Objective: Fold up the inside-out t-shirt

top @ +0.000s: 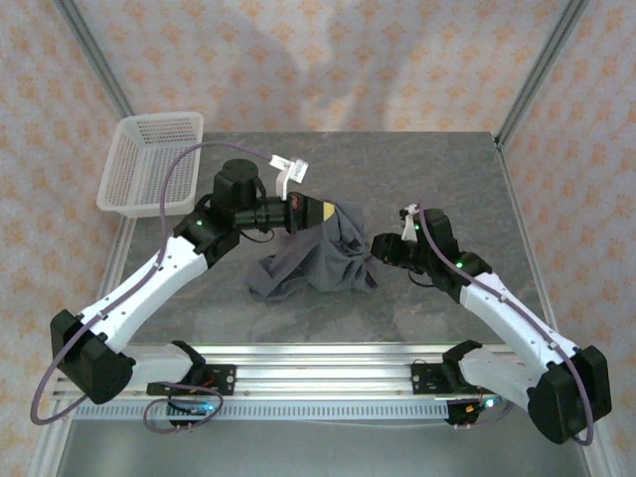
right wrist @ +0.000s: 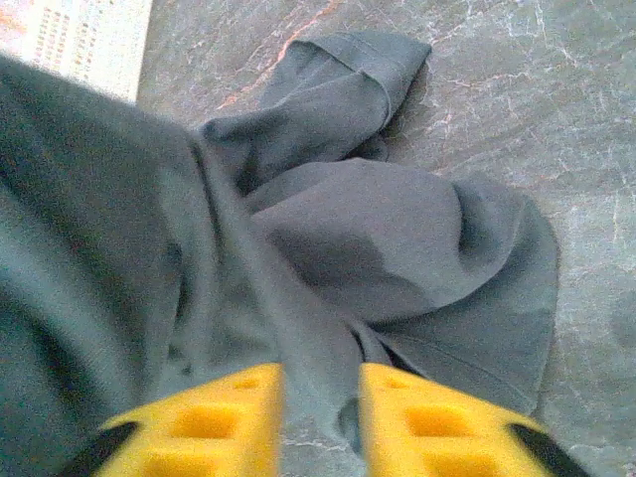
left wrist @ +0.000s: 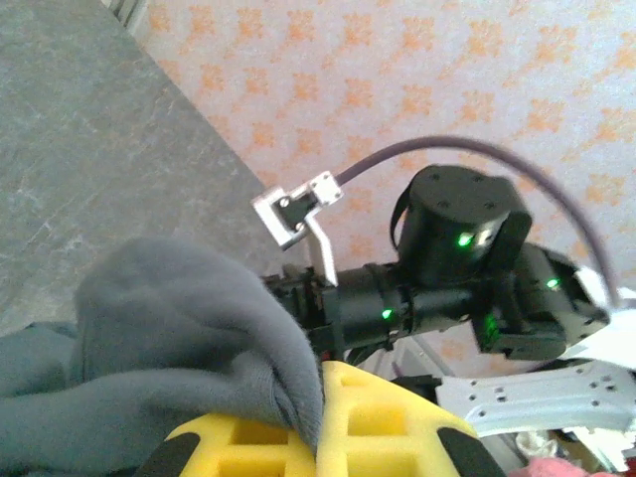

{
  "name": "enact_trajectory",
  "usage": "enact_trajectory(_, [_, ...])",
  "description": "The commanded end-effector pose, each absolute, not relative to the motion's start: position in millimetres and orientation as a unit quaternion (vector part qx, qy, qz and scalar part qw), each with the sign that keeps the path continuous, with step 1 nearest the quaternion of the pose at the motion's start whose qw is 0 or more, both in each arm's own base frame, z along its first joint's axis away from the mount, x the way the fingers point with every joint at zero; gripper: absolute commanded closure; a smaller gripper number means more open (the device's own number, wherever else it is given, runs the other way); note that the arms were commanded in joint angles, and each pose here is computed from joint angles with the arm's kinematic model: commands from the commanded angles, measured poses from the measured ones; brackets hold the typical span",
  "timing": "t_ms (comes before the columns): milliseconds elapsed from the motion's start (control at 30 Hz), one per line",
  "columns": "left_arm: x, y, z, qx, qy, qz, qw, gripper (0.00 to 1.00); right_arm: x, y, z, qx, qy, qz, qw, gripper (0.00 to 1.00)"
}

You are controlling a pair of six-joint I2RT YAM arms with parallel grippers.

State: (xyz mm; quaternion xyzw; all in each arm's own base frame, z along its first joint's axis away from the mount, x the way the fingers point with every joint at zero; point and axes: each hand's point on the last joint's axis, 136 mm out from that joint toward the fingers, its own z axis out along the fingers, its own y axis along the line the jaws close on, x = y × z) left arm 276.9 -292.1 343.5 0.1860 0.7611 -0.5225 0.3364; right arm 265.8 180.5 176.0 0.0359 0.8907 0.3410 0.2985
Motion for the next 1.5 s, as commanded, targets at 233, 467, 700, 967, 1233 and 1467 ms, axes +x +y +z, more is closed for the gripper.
enact_trajectory(233, [286.5,-292.1,326.6,0.140,0.785,-0.522,0.303,1.00,223.0,193.6,259.5,-0.064,0.797,0.304,0.518,0.40])
enact_trajectory(467, [292.5,-287.7,316.4,0.117,0.801,-0.504,0.301,1.00,232.9,221.9,270.2,-0.172,0.808,0.225,0.516,0.38])
enact_trajectory(700, [296.7,-286.6,307.5,0.094,0.805,-0.505,0.297,1.00,248.9,237.7,264.2,-0.192,0.821,0.184,0.505,0.60])
enact_trajectory(967, [297.0,-285.3,313.6,0.096,0.806,-0.500,0.302,1.00,257.8,254.8,229.9,-0.222,0.852,0.150,0.451,0.38])
enact_trajectory(1233, [318.1,-252.5,281.9,0.043,0.849,-0.419,0.319,1.00,248.0,255.5,259.8,-0.203,0.846,0.195,0.453,1.00])
enact_trajectory(1467, [365.4,-200.2,190.5,-0.045,0.892,-0.328,0.306,0.95,187.7,291.3,300.5,-0.257,0.787,0.414,0.378,1.00])
